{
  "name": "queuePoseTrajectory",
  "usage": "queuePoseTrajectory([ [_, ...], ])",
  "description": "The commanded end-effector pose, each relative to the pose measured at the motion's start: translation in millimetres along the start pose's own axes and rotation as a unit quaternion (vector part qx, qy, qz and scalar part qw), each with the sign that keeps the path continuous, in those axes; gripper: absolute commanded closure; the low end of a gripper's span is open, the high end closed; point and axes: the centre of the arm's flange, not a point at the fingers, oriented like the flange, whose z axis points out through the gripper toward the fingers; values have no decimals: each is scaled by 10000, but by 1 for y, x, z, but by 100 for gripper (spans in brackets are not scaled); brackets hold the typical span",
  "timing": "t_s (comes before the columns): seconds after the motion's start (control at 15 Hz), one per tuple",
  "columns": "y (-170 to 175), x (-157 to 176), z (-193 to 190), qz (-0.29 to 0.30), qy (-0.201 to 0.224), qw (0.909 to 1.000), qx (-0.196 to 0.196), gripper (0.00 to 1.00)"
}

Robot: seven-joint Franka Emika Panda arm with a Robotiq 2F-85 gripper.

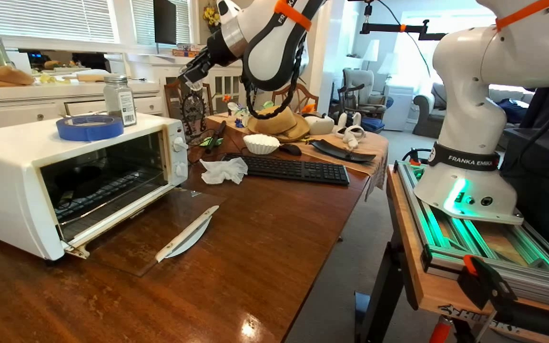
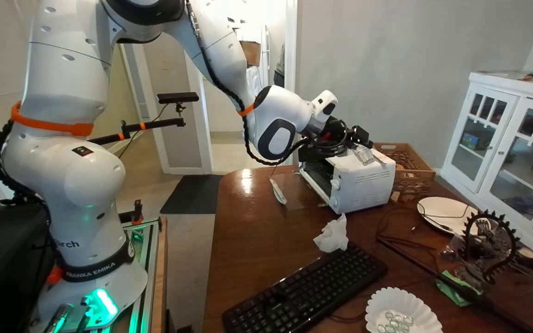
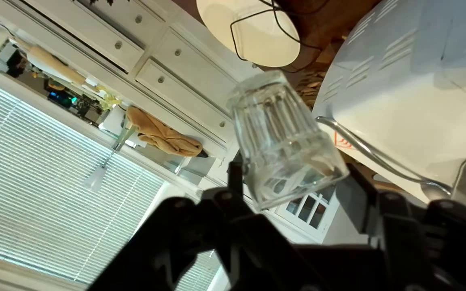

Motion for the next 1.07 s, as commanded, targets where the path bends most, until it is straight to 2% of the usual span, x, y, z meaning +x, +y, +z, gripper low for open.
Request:
queuePoseTrajectory([
  [0.0,3,1,5,465,-308,9984,83,65],
  [0.2,4,0,11,564,-314,9975,279,65],
  [0.27,1,-3,7,416,-272,9987,121,40],
  [0.47,0,0,8,474,-253,9984,154,40],
  [0.53,0,0,8,477,-252,9984,157,65],
  [0.73,-6,14,11,912,-135,9948,443,65],
  [1.0,-13,50,8,1656,287,9819,868,65],
])
